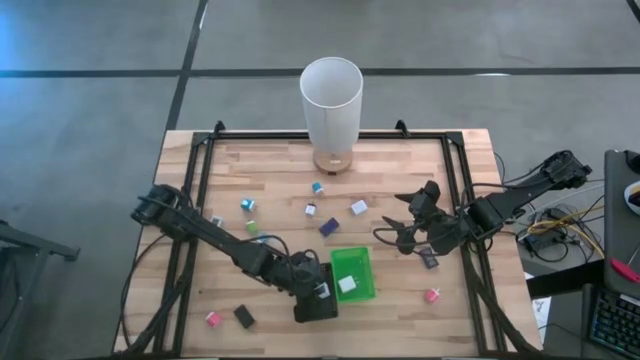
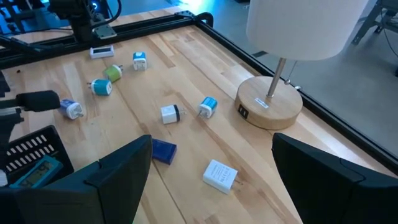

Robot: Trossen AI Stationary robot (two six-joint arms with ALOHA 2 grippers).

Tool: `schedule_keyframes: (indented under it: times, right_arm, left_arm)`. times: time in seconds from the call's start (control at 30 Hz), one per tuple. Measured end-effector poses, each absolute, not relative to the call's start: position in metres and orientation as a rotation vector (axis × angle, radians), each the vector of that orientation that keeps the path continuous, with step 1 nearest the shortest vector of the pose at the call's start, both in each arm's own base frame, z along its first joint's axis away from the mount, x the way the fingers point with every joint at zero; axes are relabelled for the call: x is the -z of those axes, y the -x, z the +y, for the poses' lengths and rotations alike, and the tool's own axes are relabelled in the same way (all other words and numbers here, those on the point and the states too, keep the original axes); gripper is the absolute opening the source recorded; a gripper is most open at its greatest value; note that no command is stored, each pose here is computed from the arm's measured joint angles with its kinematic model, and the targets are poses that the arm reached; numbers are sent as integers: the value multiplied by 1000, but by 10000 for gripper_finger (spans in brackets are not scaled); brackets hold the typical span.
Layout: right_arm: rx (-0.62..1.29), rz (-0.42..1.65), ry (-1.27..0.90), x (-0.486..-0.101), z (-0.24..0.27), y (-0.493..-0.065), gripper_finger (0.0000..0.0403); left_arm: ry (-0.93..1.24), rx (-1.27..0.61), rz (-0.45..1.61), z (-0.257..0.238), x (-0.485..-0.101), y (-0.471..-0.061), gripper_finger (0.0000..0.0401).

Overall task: Pick & Place Office items
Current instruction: Put the right white digital clock into the black bin

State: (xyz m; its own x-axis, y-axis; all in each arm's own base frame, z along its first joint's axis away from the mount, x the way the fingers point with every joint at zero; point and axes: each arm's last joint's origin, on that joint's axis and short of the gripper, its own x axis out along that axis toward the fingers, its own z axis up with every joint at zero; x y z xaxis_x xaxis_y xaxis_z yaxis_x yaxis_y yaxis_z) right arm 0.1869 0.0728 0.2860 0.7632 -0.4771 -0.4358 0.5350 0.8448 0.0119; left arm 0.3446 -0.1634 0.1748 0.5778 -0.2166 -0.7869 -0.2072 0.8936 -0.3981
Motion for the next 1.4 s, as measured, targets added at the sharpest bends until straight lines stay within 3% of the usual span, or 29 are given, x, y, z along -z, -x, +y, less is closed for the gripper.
schedule_keyframes:
  times: [0.93, 1.4]
  right_arm:
    - [549, 426, -145, -287, 73, -188, 325]
    - [549, 426, -145, -287, 73, -188, 325]
  left_arm:
    - [480, 15, 980, -165, -172, -348, 144]
    - [466, -2, 1032, -167, -151, -351, 144]
